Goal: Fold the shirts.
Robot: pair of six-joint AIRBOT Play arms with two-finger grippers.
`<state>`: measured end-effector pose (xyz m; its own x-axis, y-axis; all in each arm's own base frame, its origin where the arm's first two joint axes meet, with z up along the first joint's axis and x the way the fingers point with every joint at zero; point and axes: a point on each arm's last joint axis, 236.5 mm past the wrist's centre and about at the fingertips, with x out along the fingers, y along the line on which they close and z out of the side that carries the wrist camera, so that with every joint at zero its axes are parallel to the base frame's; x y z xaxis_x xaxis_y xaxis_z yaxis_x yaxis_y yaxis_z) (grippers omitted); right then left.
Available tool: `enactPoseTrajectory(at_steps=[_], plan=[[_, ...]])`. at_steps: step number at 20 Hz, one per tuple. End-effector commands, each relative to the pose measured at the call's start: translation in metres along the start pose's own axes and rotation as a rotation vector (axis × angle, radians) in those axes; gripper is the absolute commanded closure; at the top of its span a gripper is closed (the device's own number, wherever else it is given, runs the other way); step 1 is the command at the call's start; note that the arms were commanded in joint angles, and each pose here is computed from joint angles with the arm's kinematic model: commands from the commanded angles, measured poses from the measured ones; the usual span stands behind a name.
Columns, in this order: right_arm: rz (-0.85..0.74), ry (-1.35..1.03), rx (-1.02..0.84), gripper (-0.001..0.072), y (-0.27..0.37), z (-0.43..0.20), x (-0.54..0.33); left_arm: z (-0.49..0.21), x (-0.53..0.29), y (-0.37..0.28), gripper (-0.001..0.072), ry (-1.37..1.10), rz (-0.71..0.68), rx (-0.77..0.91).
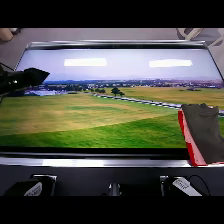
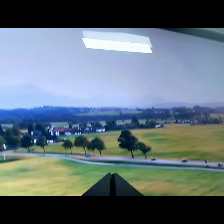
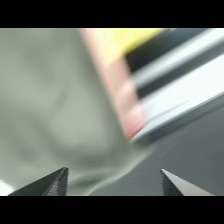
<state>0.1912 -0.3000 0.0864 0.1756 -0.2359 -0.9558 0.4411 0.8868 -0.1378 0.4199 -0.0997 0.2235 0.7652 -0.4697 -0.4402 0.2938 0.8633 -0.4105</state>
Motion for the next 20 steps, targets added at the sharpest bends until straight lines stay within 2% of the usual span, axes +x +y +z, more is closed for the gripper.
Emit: enactPoseTrajectory(at_steps=[1, 3, 4, 5, 6, 8, 9, 11, 12, 16, 20], plan=[[-0.153, -0.56, -0.089, 0.0179, -0.014, 0.136, -0.122, 0.056, -0.018, -0.01, 0.0685, -0.133, 0.04, 0.104], [-0.073, -0.772, -0.175, 0.0179, 0.047, 0.187, -0.169, 0.076, -0.016, 0.015, 0.0686, -0.123, 0.201, 0.159], [0.001, -0.787, -0.242, 0.0179, 0.089, 0.195, -0.173, 0.074, -0.009, 0.037, 0.0684, -0.078, 0.296, 0.168], [0.1, -0.728, -0.321, 0.0178, 0.14, 0.189, -0.162, 0.062, 0.001, 0.057, 0.0682, -0.01, 0.366, 0.158], [0.192, -0.615, -0.387, 0.0173, 0.188, 0.172, -0.142, 0.038, 0.013, 0.074, 0.0617, 0.089, 0.402, 0.124], [0.315, -0.37, -0.547, 0.0144, 0.264, 0.128, -0.094, -0.029, 0.03, 0.093, 0.011, 0.346, 0.427, 0.012], [0.37, -0.247, -0.621, 0.0136, 0.293, 0.103, -0.072, -0.067, 0.033, 0.099, 0.0058, 0.496, 0.442, -0.041], [0.446, -0.011, -0.768, 0.0137, 0.331, 0.051, -0.04, -0.128, 0.024, 0.103, 0.0059, 0.774, 0.454, -0.076], [0.462, 0.05, -0.806, 0.0137, 0.341, 0.037, -0.034, -0.141, 0.021, 0.102, 0.0059, 0.829, 0.451, -0.078], [0.439, 0.063, -0.831, 0.014, 0.348, 0.033, -0.032, -0.122, 0.024, 0.105, 0.0075, 0.712, 0.517, 0.077], [0.362, 0.071, -0.837, 0.014, 0.332, 0.038, -0.025, -0.121, 0.029, 0.105, 0.0075, 0.703, 0.516, 0.089]])
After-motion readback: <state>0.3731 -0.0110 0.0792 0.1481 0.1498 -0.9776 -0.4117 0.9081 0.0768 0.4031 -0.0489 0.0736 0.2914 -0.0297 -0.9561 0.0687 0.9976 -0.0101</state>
